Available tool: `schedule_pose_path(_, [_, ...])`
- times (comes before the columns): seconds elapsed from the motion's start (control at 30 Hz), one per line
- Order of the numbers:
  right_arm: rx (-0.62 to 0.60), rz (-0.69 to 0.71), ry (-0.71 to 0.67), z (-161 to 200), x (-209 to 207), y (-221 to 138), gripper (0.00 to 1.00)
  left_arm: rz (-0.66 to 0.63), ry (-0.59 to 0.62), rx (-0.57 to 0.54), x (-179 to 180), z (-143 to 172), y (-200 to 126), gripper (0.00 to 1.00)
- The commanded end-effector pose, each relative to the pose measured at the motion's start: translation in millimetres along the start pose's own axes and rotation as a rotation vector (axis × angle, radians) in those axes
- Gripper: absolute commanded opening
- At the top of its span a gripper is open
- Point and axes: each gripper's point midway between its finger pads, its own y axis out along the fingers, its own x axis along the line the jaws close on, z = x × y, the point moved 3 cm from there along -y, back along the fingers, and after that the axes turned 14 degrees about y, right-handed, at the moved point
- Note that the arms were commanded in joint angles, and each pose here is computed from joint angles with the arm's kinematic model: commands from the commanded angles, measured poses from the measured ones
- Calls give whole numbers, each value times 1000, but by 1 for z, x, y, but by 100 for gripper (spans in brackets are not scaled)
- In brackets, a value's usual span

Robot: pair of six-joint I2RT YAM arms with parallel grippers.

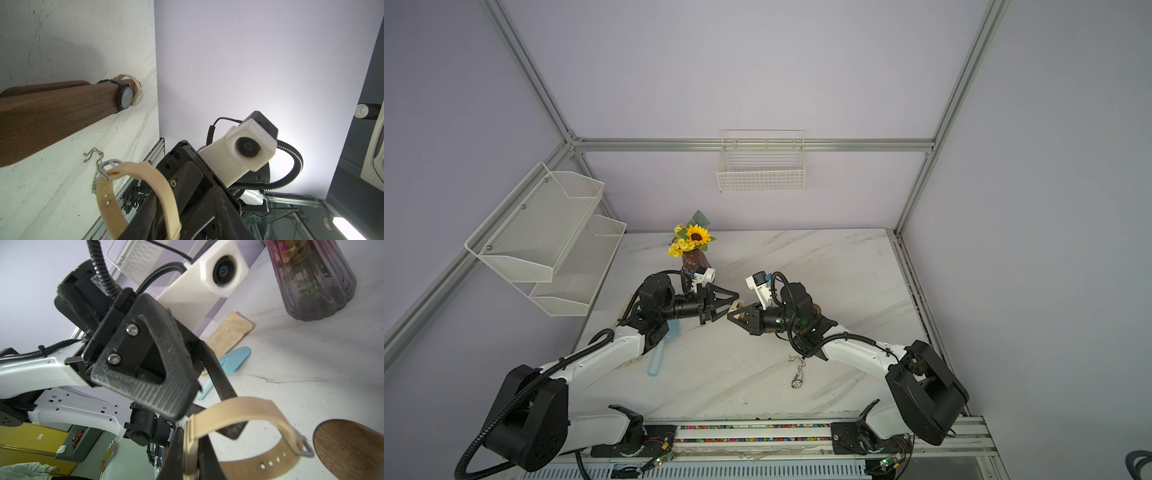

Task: Place watch on stand
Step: Pick up the watch at the center of the board.

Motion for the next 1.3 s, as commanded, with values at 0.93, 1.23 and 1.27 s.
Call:
schedule_pose_path(0.93, [-91, -190, 235, -58, 39, -12, 12, 11, 108, 69, 8, 16, 2, 51])
schedule_pose_path(1.23, [-73, -182, 294, -61, 28, -14, 12, 29, 175, 66, -9, 10, 0, 52])
schedule_pose_path(1.27, [-60, -184, 298, -61, 27, -13, 12, 29, 178, 65, -11, 9, 0, 53])
